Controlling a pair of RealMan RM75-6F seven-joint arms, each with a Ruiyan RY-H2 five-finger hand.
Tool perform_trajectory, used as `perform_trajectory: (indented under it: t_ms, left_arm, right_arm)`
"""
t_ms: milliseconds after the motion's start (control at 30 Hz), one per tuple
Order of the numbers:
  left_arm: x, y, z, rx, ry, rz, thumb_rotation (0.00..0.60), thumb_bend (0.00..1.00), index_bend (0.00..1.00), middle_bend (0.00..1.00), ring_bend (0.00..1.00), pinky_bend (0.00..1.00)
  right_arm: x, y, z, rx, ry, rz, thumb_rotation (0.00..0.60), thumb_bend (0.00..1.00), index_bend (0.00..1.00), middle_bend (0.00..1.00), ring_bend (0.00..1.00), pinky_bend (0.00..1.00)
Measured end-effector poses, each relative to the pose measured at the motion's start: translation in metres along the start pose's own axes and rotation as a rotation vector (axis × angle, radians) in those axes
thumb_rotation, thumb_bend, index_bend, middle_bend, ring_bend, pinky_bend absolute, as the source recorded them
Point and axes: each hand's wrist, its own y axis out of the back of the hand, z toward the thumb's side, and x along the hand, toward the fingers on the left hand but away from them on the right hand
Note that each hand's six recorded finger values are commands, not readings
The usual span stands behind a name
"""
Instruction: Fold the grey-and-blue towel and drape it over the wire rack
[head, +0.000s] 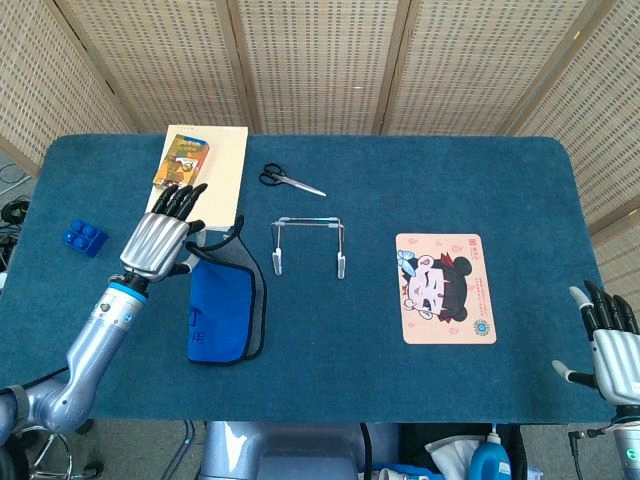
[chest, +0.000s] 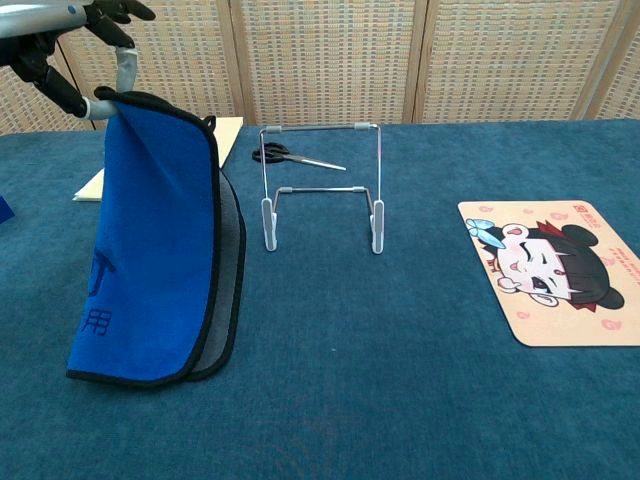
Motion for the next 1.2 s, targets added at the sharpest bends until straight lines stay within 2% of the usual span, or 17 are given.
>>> perform_trajectory:
  t_ms: [200, 533, 967, 1200]
  left_arm:
    - [-0.012, 0.028, 0.009, 0.008, -0.012, 0.037, 0.600, 0.46, 0.96, 0.00, 0.00, 0.00]
    - [-0.023, 0.054, 0.019, -0.008, -0.039, 0.069, 0.600, 0.46, 0.96, 0.00, 0.00, 0.00]
    - [-0.035, 0.076, 0.067, 0.014, -0.232, 0.099, 0.600, 0.46, 0.96, 0.00, 0.00, 0.00]
    - [-0.025, 0.080, 0.089, -0.038, -0.259, 0.094, 0.600, 0.46, 0.96, 0.00, 0.00, 0.00]
  right_arm:
    - [0.002, 0.004, -0.001, -0.015, 0.004, -0.007, 0.600, 0.00, 0.00, 0.00, 0.00, 0.00]
    - [0.003, 0.006, -0.001, -0.026, 0.007, -0.008, 0.600, 0.00, 0.00, 0.00, 0.00, 0.00]
    - [0.003, 0.008, -0.001, -0.034, 0.009, -0.011, 0.600, 0.00, 0.00, 0.00, 0.00, 0.00]
    - [0.002, 0.008, -0.003, -0.036, 0.005, -0.011, 0.600, 0.00, 0.00, 0.00, 0.00, 0.00]
